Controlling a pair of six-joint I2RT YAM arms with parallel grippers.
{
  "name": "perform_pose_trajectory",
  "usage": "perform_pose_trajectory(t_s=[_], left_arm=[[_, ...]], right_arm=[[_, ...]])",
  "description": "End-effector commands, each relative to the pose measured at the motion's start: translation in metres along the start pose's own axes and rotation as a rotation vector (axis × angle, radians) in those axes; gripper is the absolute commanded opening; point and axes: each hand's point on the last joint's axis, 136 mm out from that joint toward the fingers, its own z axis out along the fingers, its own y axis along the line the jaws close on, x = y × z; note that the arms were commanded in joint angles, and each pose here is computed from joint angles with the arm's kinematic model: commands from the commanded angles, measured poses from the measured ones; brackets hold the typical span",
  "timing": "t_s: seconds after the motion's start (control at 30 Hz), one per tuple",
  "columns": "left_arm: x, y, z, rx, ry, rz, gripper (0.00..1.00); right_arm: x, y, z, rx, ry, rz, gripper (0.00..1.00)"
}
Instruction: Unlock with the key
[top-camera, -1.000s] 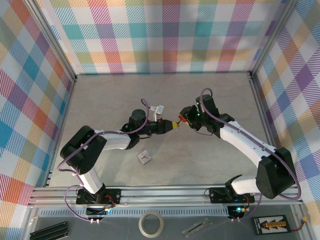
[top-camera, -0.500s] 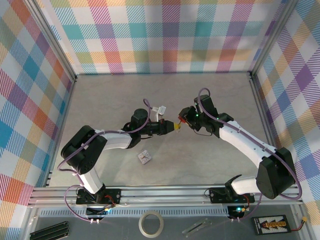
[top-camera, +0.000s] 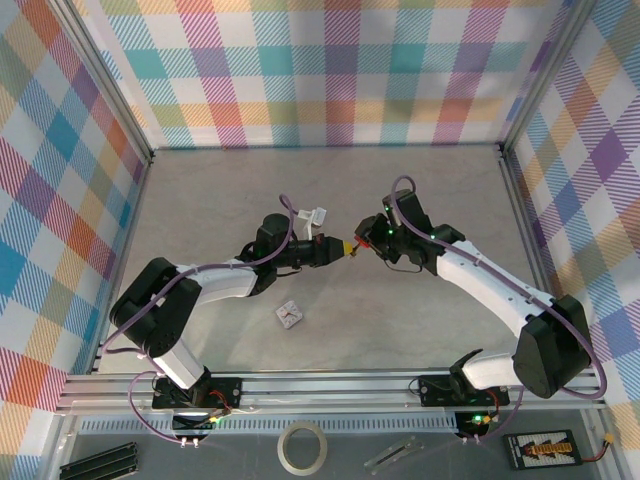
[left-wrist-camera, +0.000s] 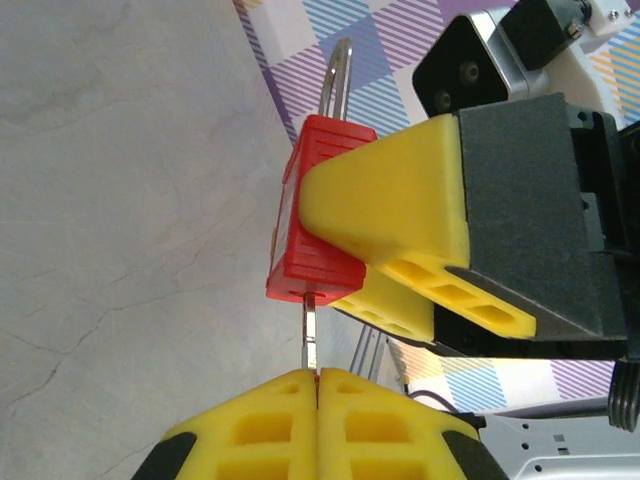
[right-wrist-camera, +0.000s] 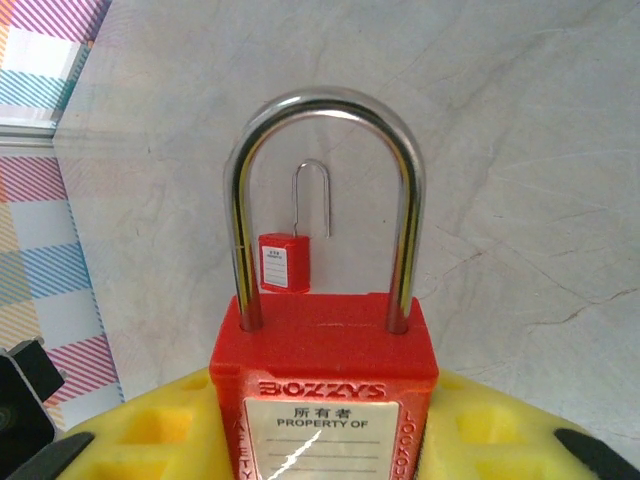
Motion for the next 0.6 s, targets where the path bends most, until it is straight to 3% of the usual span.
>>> perform_pose_trajectory(t_s=[0.0,0.57], left_arm=[[-0.058,-0.021,-0.013,0.02,-0.233,0.087,0.0],[-0.031,-0.023,-0.001,0.034,-0.315,0.064,0.0]], right_arm=[[0.06,-0.001,-0.001,0.021,0.238,-0.035,0.19],[0.073,0.004,0.015,-0.047,0.25,0.123,0.17]])
